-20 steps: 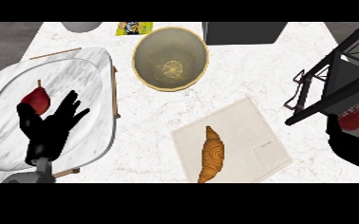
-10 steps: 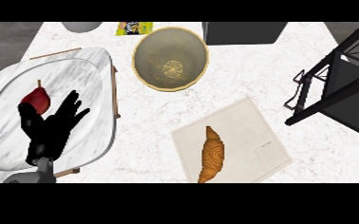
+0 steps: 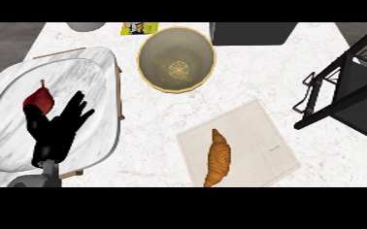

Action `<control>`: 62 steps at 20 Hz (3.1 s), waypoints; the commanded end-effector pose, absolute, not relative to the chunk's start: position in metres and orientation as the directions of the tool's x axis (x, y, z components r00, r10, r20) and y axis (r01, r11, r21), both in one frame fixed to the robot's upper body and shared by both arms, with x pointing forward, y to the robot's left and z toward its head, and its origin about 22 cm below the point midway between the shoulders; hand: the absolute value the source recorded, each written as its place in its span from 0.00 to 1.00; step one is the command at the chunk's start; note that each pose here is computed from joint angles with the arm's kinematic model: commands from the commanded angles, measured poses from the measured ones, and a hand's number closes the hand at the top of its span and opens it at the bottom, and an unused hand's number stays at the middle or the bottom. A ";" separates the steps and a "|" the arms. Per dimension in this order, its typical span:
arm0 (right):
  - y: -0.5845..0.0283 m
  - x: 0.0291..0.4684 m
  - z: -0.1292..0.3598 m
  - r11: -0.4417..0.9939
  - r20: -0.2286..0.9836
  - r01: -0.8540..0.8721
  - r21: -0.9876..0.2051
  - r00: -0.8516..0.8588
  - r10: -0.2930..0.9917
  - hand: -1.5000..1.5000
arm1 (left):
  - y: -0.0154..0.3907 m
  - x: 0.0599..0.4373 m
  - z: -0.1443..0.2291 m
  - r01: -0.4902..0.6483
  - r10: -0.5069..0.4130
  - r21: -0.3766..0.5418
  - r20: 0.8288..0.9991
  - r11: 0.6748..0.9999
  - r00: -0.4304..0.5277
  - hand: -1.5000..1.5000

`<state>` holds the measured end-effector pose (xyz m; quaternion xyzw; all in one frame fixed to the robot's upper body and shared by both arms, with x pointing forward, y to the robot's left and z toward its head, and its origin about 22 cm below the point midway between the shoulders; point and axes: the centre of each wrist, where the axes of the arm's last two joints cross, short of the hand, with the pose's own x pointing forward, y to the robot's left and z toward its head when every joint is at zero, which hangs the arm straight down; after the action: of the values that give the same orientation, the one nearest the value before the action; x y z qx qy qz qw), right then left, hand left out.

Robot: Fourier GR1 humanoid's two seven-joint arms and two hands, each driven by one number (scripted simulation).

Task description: Pick the can from the placemat and place it in the tiered shelf

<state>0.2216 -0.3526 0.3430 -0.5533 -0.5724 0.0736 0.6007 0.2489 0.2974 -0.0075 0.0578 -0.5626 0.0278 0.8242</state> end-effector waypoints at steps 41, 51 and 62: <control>-0.451 0.256 0.329 0.541 0.873 0.728 -0.422 0.166 0.458 0.00 | 0.299 0.246 -0.023 -0.087 -0.002 0.046 0.895 0.995 0.447 0.50; -0.477 0.220 0.354 0.439 0.947 0.884 -0.159 0.011 0.322 0.00 | 0.304 0.252 -0.018 -0.111 -0.010 0.065 0.897 0.992 0.442 0.50; -0.539 0.117 0.379 0.208 0.969 0.978 -0.030 -0.023 0.247 0.00 | 0.299 0.249 -0.008 -0.120 0.009 0.050 0.894 0.992 0.448 0.50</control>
<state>0.1550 -0.5279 0.3698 -0.5006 -0.6124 -0.3468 0.5041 0.2484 0.3006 -0.0049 0.0548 -0.5606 0.0253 0.8259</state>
